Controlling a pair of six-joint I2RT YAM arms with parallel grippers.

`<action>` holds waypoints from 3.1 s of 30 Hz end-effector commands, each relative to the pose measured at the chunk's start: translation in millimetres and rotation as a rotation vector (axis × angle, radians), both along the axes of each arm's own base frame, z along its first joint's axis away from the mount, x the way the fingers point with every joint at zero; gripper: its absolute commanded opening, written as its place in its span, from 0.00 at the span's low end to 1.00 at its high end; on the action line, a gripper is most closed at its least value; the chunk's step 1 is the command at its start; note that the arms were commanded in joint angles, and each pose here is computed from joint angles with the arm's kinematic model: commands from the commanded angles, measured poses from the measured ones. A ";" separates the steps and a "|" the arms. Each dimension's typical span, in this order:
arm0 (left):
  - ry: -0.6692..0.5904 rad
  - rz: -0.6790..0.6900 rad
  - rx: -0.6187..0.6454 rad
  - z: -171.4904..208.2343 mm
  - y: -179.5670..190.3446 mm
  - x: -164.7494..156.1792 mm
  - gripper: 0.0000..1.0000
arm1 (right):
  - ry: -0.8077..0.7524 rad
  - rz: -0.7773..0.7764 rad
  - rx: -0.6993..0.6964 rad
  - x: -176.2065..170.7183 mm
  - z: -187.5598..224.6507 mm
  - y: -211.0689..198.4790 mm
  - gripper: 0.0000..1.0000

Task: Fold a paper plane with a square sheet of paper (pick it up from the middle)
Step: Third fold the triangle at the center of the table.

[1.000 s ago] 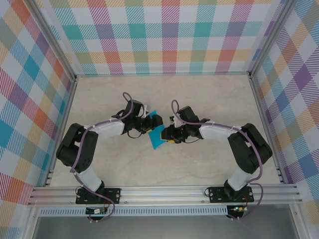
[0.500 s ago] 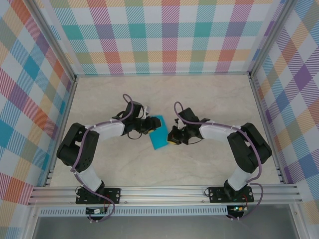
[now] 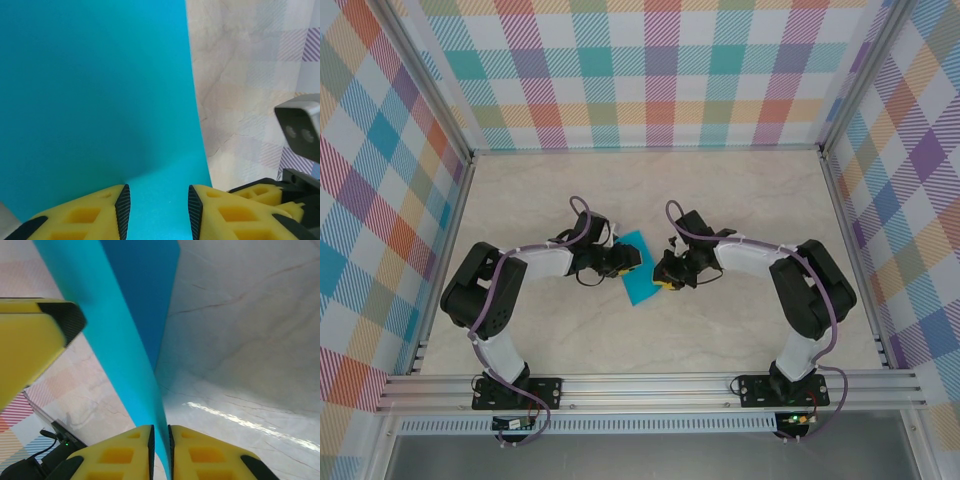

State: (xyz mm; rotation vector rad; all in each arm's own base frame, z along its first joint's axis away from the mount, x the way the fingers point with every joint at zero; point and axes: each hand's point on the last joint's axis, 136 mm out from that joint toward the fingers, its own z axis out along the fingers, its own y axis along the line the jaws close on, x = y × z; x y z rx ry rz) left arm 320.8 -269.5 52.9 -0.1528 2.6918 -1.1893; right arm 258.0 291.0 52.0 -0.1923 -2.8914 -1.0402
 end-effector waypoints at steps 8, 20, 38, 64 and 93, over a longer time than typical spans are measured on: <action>0.016 -0.004 0.034 -19.2 4.2 -5.3 0.35 | 0.057 -0.050 0.011 -6.4 1.0 -3.9 0.18; 0.039 -0.005 0.058 -29.1 5.3 -4.9 0.33 | 0.093 -0.092 0.011 7.4 -0.7 8.4 0.07; -0.013 0.072 0.252 -21.8 31.8 22.1 0.23 | 0.098 -0.108 0.000 24.6 -6.8 39.1 0.07; -0.018 0.067 0.259 -14.5 31.6 25.3 0.14 | 0.084 -0.092 0.111 37.8 -17.6 65.1 0.07; 0.053 0.113 0.278 -45.3 44.1 26.0 0.13 | 0.087 -0.011 0.100 30.1 -26.5 68.3 0.07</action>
